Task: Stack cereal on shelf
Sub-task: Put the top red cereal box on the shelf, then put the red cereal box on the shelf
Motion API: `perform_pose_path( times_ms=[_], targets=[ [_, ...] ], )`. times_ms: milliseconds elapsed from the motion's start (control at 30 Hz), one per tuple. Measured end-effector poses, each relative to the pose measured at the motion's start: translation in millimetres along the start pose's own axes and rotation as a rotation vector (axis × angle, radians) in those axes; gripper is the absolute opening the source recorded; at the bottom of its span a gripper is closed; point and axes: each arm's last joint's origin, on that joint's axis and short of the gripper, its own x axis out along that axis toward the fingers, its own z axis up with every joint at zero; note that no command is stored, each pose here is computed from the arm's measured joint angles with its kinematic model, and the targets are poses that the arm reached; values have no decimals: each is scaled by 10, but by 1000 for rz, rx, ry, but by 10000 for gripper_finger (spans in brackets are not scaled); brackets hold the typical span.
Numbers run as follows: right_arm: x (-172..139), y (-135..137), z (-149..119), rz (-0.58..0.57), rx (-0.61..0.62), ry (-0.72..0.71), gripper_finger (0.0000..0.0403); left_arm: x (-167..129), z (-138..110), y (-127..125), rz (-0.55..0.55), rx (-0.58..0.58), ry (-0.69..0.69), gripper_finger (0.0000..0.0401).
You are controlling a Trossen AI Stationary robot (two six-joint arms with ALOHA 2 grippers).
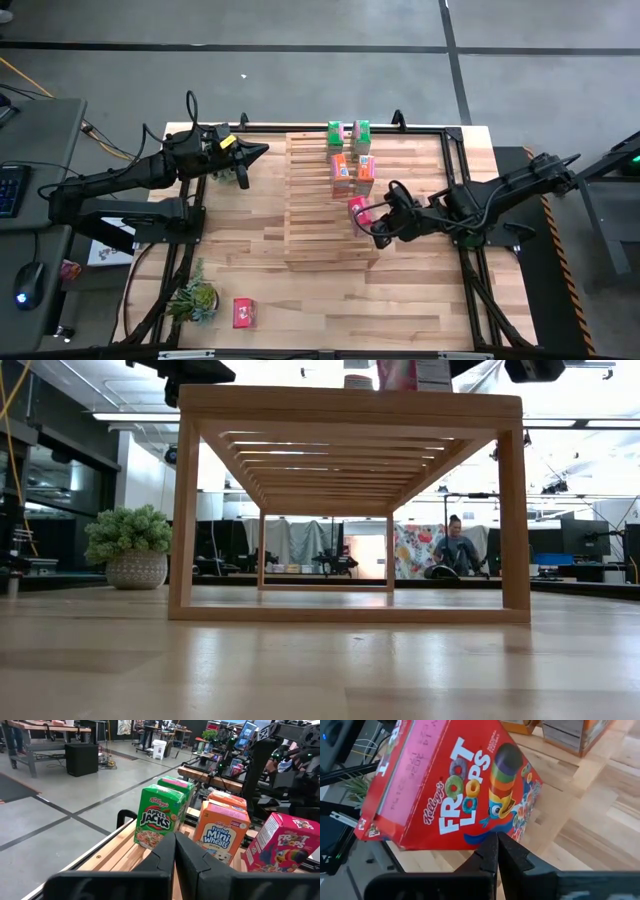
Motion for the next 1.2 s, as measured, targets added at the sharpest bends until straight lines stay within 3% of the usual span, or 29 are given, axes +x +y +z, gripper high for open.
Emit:
perform_pose_path(
  times_ms=[667, 833, 1033, 1200],
  targets=[
    [-8, 5, -33, 36, -10, 118, 0, 0, 0, 0, 0, 0, 0, 1],
    [-203, -71, -10, 34, -53, 153, 0, -24, 22, -2, -9, 0, -5, 1],
    [-746, -277, 96, 36, -33, -43, 0, -201, 217, -24, -52, 7, -39, 16],
    [-1000, -428, 190, 67, 57, -229, 0, -316, 311, -95, -210, -91, 18, 80]
  ],
)
